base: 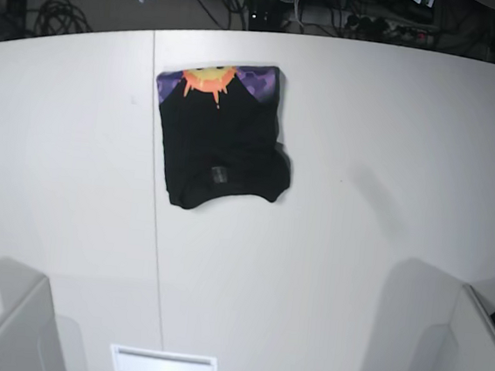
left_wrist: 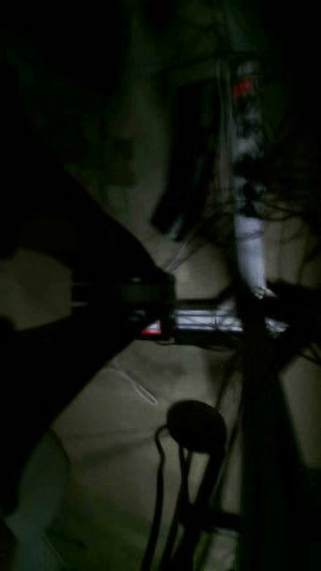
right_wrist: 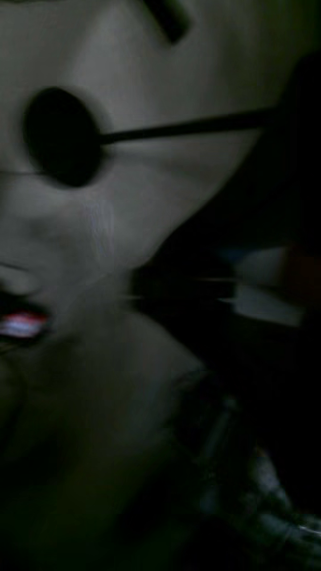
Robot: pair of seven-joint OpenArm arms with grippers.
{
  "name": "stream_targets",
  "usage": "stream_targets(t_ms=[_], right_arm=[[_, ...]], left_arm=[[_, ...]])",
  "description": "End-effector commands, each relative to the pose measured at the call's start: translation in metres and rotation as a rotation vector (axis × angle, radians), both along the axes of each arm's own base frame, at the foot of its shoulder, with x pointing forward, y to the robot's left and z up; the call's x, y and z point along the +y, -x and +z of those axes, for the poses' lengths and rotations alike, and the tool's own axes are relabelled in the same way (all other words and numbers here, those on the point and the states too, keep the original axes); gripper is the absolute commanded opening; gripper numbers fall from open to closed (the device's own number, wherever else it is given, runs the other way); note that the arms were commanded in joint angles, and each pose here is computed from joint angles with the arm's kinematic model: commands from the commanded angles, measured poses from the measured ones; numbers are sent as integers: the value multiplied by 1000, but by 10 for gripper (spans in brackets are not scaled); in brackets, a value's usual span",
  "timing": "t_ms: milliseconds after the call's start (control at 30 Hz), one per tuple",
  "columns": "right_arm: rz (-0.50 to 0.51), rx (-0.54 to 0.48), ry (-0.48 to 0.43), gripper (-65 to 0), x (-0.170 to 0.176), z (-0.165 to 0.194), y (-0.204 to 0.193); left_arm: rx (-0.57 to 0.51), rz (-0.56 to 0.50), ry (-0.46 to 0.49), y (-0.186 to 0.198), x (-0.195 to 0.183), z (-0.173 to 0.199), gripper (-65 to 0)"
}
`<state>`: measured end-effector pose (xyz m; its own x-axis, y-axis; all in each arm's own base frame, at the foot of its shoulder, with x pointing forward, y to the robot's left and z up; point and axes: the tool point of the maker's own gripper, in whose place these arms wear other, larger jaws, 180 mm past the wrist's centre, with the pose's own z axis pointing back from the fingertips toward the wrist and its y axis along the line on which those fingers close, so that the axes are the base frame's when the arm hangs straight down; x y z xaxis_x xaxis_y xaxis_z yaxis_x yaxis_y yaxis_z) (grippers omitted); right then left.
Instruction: Fold the T-shirt properly
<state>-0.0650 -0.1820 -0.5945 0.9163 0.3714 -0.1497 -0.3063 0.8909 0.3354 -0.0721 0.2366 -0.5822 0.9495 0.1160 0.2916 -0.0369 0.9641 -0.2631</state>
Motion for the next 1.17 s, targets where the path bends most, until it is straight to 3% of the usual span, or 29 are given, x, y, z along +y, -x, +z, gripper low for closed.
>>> stream_targets(t_ms=[0, 167, 333, 500, 667, 1000, 1133], right_arm=[[-18, 16, -4, -650, -5, -3, 6], [-215, -102, 116, -650, -15, -35, -16], [-180, -174, 205, -650, -19, -54, -8], [-141, -279, 331, -650, -31, -59, -7], [-147, -312, 332, -650, -22, -61, -12], [-150, -317, 323, -650, -16, -61, -13], [-160, -319, 296, -650, 3, -63, -16]], left_arm=[[4, 21, -42, 7, 12, -3, -650], [25, 56, -72, 21, -7, -27, -650], [53, -29, -39, 3, -32, -42, -650], [56, -152, -129, -23, -32, -55, -650], [87, -240, -132, -28, -39, -60, -650], [89, -253, -119, -29, -49, -62, -650], [57, -258, -133, -42, -45, -61, -650]])
